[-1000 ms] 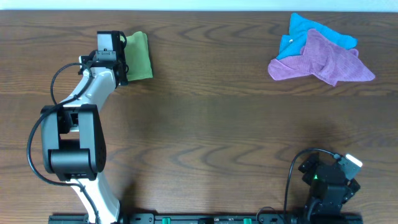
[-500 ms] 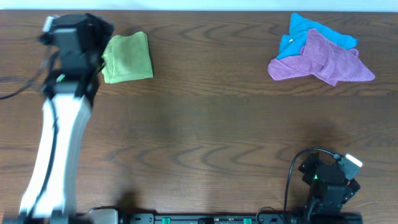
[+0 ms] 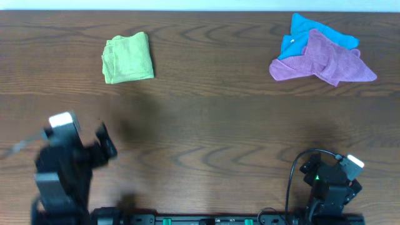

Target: Fold the cloth

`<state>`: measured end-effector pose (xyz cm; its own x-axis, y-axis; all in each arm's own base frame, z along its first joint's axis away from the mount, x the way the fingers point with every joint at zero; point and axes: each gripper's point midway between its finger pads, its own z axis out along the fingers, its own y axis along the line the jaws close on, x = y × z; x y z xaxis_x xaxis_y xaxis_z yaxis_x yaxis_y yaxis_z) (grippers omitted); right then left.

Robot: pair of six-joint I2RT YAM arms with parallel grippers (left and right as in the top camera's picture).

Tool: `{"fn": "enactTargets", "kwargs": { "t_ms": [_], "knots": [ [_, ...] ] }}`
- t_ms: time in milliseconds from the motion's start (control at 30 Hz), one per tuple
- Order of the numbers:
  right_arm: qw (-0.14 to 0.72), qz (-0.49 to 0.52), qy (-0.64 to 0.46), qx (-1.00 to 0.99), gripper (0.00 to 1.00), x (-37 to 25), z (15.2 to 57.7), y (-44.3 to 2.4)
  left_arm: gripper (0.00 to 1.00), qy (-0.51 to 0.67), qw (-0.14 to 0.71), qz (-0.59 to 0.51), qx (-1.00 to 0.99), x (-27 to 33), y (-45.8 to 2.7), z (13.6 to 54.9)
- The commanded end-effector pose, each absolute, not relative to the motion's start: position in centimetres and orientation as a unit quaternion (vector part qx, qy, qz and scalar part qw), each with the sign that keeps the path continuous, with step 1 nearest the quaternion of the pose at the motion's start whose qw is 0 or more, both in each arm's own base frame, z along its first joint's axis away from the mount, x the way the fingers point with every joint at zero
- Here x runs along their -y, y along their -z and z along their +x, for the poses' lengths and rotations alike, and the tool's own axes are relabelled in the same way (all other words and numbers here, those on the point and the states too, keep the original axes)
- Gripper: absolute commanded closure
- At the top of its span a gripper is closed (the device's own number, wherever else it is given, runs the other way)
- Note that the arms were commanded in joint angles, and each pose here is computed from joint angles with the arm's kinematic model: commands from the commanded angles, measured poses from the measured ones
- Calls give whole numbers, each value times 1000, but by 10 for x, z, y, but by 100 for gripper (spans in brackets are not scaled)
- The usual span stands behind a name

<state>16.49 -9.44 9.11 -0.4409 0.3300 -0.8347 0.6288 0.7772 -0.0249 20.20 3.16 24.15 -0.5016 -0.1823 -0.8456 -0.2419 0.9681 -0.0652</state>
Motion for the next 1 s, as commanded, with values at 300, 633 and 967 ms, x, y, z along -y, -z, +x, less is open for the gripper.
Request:
{"fn": "enactTargets", "kwargs": {
  "t_ms": [300, 633, 967],
  "knots": [
    [444, 284, 175, -832, 1, 95, 164, -92, 5, -9, 415, -73, -907, -15, -103, 175],
    [444, 284, 175, -832, 1, 95, 164, -92, 5, 0, 425, -69, -903, -11, -82, 171],
    [444, 284, 175, -832, 1, 95, 164, -92, 5, 1, 408, -68, -910, -11, -68, 162]
  ]
}}
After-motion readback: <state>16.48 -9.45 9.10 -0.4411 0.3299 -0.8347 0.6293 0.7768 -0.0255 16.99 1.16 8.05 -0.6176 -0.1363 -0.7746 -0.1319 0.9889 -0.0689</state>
